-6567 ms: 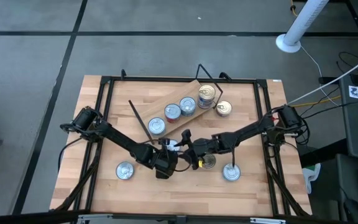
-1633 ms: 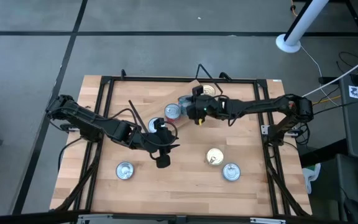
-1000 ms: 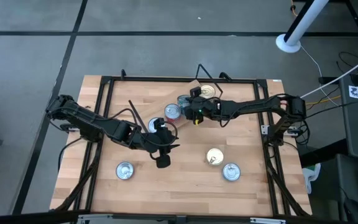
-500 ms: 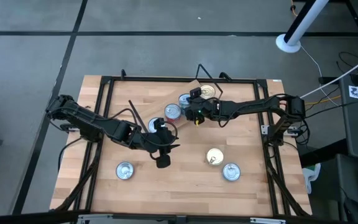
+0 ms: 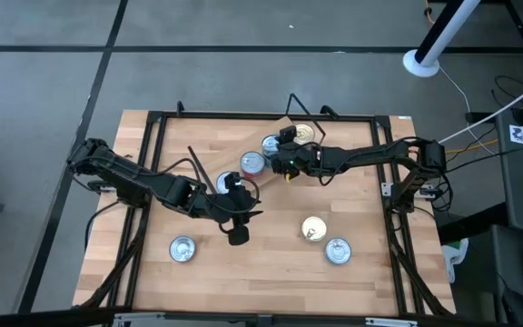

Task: Stack canned seafood by type on shelf
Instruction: Stack the yellow blue tuna can on top of the yellow blue tuna cans on the shelf

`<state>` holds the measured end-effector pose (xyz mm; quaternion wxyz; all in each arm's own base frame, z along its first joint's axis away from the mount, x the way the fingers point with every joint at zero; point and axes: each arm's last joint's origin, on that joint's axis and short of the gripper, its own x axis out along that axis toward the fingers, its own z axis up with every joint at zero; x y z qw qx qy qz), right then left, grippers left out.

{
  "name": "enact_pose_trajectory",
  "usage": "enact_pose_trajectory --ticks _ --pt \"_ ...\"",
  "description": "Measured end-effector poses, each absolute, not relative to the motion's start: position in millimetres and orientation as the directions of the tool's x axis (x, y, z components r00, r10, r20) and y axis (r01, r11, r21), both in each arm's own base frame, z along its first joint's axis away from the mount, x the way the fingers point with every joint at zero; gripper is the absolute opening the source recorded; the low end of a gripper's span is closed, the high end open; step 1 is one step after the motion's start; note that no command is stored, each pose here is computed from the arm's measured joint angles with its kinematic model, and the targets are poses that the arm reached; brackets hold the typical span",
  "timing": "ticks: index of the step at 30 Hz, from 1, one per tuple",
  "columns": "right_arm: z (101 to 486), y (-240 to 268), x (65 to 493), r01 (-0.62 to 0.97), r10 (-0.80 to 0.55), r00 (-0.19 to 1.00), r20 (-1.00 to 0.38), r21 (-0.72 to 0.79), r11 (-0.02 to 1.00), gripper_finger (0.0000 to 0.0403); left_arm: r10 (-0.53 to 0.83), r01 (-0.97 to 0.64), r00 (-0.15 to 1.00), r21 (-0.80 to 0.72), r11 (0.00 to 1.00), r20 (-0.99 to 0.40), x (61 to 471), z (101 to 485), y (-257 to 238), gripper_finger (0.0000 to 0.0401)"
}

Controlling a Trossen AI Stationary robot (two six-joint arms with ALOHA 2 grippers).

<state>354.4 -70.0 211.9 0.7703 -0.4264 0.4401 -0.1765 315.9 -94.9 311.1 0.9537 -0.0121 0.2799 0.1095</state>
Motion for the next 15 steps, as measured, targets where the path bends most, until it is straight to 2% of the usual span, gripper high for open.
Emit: enact_pose_trajectory --ticks 6,15 --pt "210.3 -68.4 351.6 -0.157 -0.61 0.55 -0.57 -0.788 0.595 0.0267 0.202 -0.216 0.819 0.038 0.976 -0.537 315.9 311.0 -94.9 0.0118" --pt "216.8 -68.6 353.1 -0.217 -0.605 0.537 -0.588 -0.789 0.574 0.0264 0.202 -0.217 0.819 0.035 0.975 -0.536 316.0 311.0 -94.9 0.0118"
